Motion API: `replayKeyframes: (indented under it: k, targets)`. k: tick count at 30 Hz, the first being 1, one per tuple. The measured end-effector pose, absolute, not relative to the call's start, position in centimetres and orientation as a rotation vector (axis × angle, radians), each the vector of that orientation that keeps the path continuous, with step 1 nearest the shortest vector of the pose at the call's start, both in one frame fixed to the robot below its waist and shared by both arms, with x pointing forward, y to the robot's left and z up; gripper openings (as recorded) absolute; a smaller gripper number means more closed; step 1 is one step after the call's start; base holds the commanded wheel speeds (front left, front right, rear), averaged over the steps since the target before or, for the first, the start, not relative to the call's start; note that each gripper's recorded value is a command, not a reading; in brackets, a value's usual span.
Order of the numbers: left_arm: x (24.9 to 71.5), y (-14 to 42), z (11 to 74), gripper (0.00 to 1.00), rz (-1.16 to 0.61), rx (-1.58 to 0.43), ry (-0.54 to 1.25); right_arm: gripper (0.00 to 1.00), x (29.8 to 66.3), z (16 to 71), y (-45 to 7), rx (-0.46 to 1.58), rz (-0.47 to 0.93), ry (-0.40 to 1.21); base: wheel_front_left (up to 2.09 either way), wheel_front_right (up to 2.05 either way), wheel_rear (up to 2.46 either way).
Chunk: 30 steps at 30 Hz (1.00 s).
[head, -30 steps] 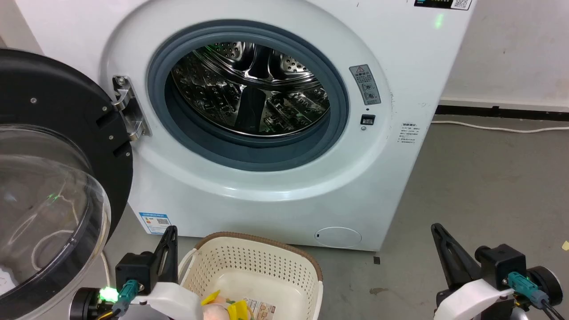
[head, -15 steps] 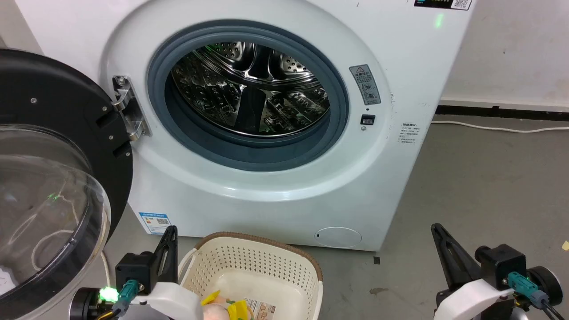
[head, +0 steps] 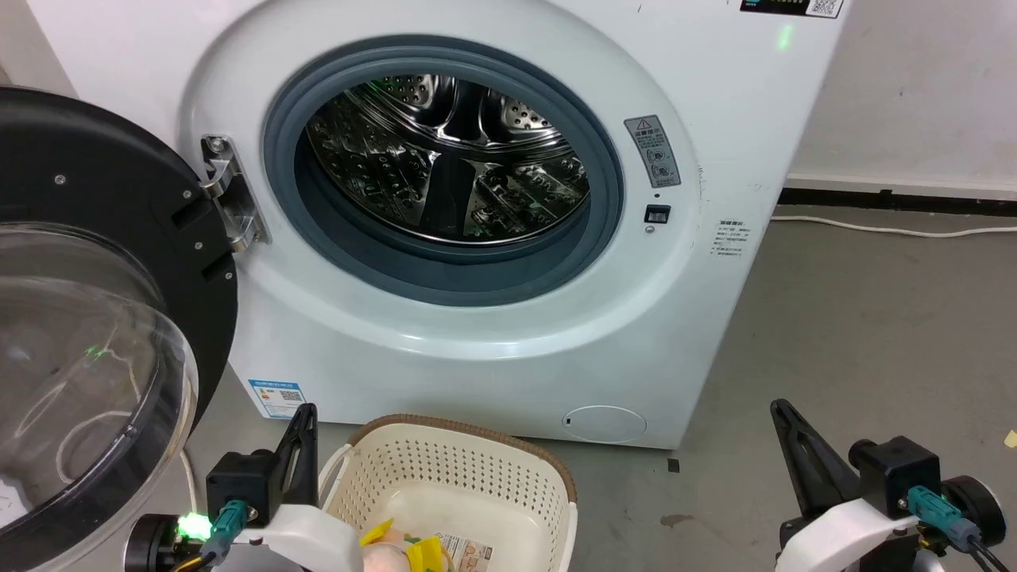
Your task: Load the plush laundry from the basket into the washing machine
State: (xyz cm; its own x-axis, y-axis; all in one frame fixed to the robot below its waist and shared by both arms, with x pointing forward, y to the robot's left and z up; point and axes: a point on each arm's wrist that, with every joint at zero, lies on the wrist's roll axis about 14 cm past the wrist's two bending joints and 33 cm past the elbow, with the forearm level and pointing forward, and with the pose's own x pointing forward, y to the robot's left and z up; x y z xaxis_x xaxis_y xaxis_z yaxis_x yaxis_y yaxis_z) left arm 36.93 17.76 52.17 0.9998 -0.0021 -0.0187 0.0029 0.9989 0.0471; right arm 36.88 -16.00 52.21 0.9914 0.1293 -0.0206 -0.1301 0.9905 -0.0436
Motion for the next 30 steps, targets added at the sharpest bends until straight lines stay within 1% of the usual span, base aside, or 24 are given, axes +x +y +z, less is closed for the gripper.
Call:
replayKeyframes:
  k: [12, 13, 16, 17, 18, 30]
  targets:
    - [36.93, 17.77, 52.17, 0.00, -0.002, 0.047, 0.019, 0.00, 36.88, 52.21, -16.00, -0.045, 0.130, 0.018, 0.00, 0.00, 0.00]
    - [36.93, 17.78, 52.16, 1.00, -0.002, 0.047, 0.019, 1.00, 36.88, 52.20, -15.99, -0.045, 0.131, 0.018, 0.00, 0.00, 0.00]
    - [36.91, 17.77, 52.12, 1.00, -0.002, 0.047, 0.020, 1.00, 36.87, 52.18, -15.98, -0.045, 0.131, 0.019, 0.00, 0.00, 0.00]
    - [36.91, 17.77, 52.12, 0.00, -0.002, 0.047, 0.020, 0.00, 36.87, 52.18, -15.97, -0.045, 0.131, 0.019, 0.00, 0.00, 0.00]
    - [36.91, 17.75, 52.12, 1.00, -0.003, 0.047, 0.020, 1.00, 36.87, 52.18, -15.98, -0.045, 0.131, 0.019, 0.00, 0.00, 0.00]
    - [37.06, 16.97, 51.83, 1.00, -0.027, 0.045, 0.018, 1.00, 36.84, 52.12, -16.41, -0.029, 0.118, 0.011, 0.00, 0.00, 0.00]
